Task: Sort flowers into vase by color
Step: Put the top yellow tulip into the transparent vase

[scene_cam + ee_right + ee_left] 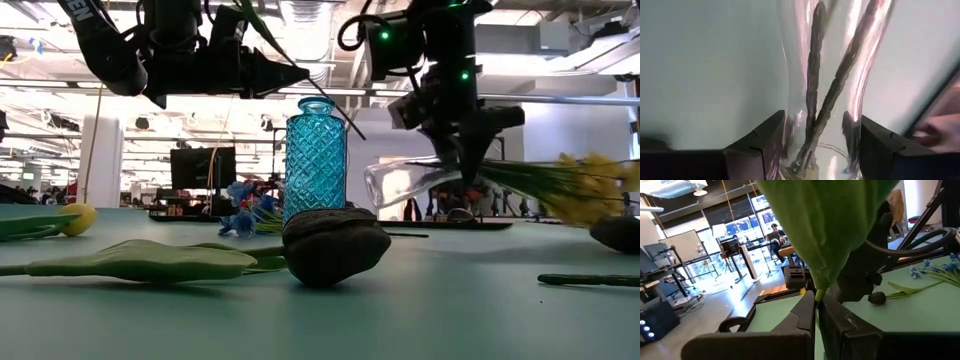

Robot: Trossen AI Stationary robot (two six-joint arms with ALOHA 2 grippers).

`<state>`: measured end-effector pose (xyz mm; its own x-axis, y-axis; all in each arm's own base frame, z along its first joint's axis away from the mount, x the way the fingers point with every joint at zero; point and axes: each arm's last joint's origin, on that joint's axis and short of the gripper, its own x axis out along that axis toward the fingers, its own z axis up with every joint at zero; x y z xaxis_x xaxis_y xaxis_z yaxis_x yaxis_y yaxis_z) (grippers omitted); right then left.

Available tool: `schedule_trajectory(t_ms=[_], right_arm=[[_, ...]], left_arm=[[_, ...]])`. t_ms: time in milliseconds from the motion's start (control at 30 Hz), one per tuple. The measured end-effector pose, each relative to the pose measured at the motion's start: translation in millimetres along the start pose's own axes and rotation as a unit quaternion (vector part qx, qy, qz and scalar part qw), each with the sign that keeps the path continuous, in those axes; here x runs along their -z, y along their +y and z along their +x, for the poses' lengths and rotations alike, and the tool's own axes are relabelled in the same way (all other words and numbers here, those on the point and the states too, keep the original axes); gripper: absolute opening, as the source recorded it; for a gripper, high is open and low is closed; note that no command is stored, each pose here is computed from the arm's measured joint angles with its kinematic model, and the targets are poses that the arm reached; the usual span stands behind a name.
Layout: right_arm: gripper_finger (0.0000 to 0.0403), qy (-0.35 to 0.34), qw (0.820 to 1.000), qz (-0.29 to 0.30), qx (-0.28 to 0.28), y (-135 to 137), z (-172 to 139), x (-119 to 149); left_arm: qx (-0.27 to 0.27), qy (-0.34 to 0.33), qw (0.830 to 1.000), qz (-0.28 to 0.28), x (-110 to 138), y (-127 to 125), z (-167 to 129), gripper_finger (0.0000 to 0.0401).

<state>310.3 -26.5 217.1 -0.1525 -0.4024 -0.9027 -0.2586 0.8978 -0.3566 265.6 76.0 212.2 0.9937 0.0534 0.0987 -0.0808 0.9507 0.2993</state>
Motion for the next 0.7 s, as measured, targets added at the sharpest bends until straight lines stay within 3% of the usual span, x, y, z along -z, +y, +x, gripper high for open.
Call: schedule_trajectory(t_ms=[133, 267, 467, 700], right_arm=[[0.022, 0.015, 0.996, -0.056, 0.06, 0, -2, 0], [0.022, 0.039, 0.981, -0.138, 0.131, 4, -6, -2], [0.022, 0.08, 0.938, -0.269, 0.204, 12, -14, -4], [0.022, 0.145, 0.876, -0.324, 0.328, 20, -25, -6]], left_arm=[[-0.001, 0.0, 1.0, 0.0, 0, 0, 0, 0.0], [-0.007, 0.002, 1.0, 0.001, 0, 0, 0, 0.0], [-0.013, 0.004, 1.0, 0.002, 0, 1, 0, 0.0], [-0.016, -0.003, 1.0, -0.005, -4, 3, 3, 0.0]])
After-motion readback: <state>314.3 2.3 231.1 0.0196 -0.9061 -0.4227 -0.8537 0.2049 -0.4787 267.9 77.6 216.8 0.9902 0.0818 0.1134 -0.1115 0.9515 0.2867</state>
